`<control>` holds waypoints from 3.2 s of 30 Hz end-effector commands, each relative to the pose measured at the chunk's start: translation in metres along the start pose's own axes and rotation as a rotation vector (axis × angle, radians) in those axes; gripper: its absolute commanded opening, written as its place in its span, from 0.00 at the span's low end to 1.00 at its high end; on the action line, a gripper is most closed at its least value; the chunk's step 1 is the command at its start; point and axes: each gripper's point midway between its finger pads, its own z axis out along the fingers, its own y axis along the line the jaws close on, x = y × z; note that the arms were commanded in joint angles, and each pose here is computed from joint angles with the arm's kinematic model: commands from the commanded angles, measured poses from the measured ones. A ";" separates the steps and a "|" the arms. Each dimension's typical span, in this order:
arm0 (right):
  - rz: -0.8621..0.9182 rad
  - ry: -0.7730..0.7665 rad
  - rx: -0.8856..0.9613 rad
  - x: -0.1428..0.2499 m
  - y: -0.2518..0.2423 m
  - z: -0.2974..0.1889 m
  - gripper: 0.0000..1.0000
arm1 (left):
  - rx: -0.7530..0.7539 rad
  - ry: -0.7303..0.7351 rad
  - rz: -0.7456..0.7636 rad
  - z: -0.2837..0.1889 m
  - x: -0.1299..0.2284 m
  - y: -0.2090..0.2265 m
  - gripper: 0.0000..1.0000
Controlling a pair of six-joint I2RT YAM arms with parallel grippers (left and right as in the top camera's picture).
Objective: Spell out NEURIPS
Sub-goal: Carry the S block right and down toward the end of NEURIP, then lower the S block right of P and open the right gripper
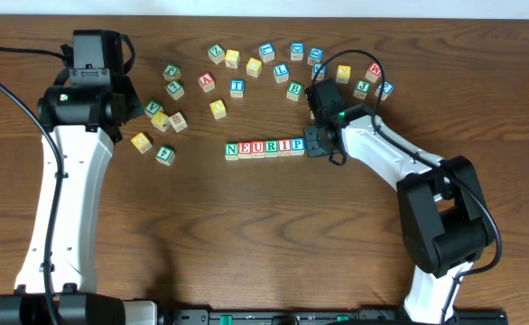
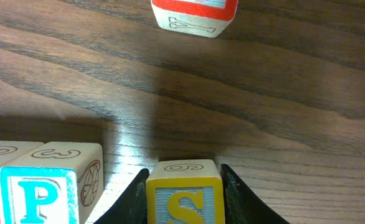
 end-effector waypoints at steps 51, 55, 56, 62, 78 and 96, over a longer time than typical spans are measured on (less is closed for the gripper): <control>0.191 0.039 -0.108 -0.006 -0.043 -0.101 0.45 | 0.078 0.018 0.003 -0.004 0.003 -0.011 0.55; 0.198 0.062 -0.103 0.003 -0.044 -0.095 0.41 | 0.095 0.020 -0.013 -0.004 0.003 -0.014 0.55; 0.202 0.068 -0.102 0.005 -0.044 -0.094 0.38 | 0.095 0.019 -0.017 -0.004 0.003 -0.014 0.55; 0.195 0.091 -0.105 0.017 -0.038 -0.083 0.15 | 0.098 0.012 -0.022 -0.004 0.001 -0.015 0.55; 0.201 0.120 -0.121 0.048 -0.021 -0.051 0.07 | 0.099 0.010 -0.023 -0.004 0.001 -0.015 0.55; 0.199 0.153 -0.162 0.050 -0.010 -0.023 0.05 | 0.088 0.038 -0.014 0.007 0.005 -0.018 0.55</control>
